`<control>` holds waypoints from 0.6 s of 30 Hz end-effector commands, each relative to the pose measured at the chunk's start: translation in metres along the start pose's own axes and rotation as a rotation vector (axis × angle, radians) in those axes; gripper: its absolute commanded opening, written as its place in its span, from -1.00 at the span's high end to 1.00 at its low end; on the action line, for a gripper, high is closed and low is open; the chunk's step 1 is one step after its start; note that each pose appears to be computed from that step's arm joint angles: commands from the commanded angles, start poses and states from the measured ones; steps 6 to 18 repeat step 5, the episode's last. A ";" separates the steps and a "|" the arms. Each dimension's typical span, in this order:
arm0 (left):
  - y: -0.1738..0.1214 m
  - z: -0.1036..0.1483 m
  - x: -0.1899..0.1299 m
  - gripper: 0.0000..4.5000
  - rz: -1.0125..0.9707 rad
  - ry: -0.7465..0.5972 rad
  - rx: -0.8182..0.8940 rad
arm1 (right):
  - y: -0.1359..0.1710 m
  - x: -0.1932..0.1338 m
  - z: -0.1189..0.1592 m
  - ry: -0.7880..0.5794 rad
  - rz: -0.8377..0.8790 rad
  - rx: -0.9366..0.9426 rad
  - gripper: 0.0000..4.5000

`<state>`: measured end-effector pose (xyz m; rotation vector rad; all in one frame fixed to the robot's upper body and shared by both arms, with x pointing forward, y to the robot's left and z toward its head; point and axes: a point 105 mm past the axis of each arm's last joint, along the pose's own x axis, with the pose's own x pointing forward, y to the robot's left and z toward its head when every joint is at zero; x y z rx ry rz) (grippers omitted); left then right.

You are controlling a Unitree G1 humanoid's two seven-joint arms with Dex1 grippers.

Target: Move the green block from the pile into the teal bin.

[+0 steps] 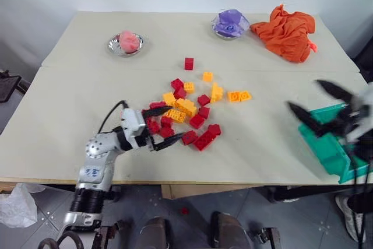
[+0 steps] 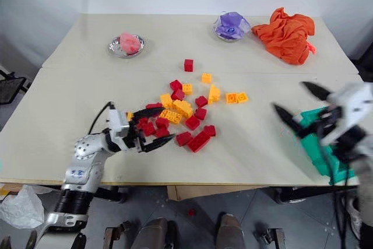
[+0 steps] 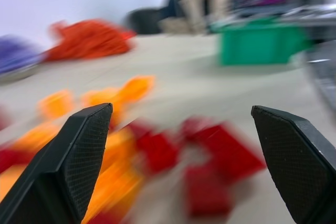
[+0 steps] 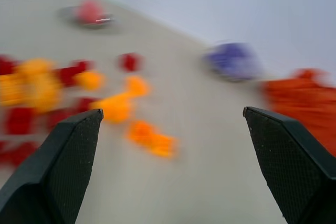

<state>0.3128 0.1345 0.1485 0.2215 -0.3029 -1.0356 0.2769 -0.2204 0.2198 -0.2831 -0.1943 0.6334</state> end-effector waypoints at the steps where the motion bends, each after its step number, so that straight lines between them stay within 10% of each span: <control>1: 0.019 -0.005 -0.036 -1.00 0.189 0.069 0.040 | 0.029 0.027 -0.025 -0.006 0.112 -0.009 -0.99; 18: 0.032 -0.005 -0.061 -1.00 0.340 0.116 0.088 | 0.036 0.049 -0.042 -0.060 0.075 0.018 -0.99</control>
